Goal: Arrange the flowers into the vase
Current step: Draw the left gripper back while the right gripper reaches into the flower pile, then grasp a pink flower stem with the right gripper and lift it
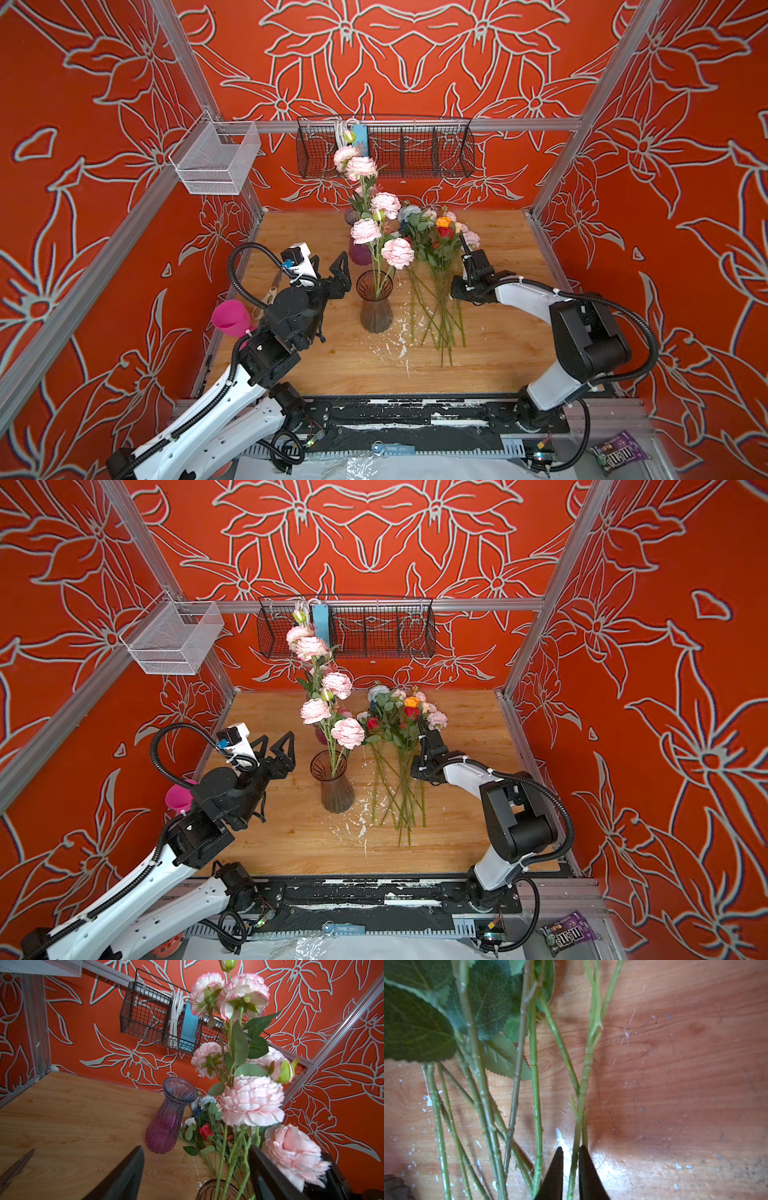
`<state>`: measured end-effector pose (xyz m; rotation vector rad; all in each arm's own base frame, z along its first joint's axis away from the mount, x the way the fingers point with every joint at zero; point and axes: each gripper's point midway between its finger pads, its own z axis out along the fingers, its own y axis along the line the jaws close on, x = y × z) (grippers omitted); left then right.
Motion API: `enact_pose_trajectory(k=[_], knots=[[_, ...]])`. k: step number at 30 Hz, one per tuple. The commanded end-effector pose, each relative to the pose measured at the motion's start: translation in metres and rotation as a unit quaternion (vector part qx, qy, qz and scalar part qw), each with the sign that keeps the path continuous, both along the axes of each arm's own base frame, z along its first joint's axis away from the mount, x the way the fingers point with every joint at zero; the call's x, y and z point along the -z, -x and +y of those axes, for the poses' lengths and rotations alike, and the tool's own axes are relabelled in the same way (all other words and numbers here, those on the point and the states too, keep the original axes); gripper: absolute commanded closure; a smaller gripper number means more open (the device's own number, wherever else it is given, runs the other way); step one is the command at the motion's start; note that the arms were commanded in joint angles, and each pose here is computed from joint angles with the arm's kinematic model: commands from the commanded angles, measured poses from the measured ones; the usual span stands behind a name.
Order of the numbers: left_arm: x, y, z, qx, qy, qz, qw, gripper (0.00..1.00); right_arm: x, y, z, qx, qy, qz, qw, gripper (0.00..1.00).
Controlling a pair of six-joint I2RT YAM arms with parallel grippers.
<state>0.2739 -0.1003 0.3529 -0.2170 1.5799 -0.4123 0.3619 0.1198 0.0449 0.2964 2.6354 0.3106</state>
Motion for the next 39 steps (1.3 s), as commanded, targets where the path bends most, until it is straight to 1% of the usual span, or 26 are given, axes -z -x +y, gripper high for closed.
enact_pose_trajectory(k=[1,4,6,9,11,23,27,34,39], knots=[[-0.013,0.002,0.000,0.003,0.019,-0.010,1.000,0.21,-0.007,0.000,-0.005,0.023,-0.012,-0.013,1.000,0.86],[-0.012,0.001,-0.001,0.003,0.018,-0.008,1.000,0.21,-0.011,0.000,-0.008,0.027,-0.011,-0.013,0.999,0.86],[-0.013,0.002,-0.001,0.004,0.019,-0.009,1.000,0.21,-0.010,0.001,-0.006,0.027,-0.017,-0.008,0.999,0.84],[-0.013,0.002,0.000,0.003,0.019,-0.011,1.000,0.21,-0.004,0.002,-0.002,0.024,-0.028,-0.002,0.999,0.84],[-0.013,0.002,0.000,0.002,0.016,-0.011,1.000,0.21,0.003,0.001,-0.004,0.030,-0.023,0.006,0.999,0.84],[-0.012,0.001,0.000,0.001,0.014,-0.009,1.000,0.21,0.008,0.003,-0.007,0.042,-0.027,0.014,0.999,0.86],[-0.015,0.003,0.001,0.002,0.015,-0.014,1.000,0.21,0.008,0.004,-0.009,0.069,-0.056,0.010,0.996,0.88],[-0.015,0.003,-0.001,0.007,0.018,-0.012,1.000,0.21,0.013,0.007,-0.009,0.070,-0.061,0.016,0.996,0.88],[-0.014,0.002,-0.001,0.006,0.019,-0.010,1.000,0.21,-0.004,0.009,-0.008,0.070,-0.073,-0.008,0.995,0.93]])
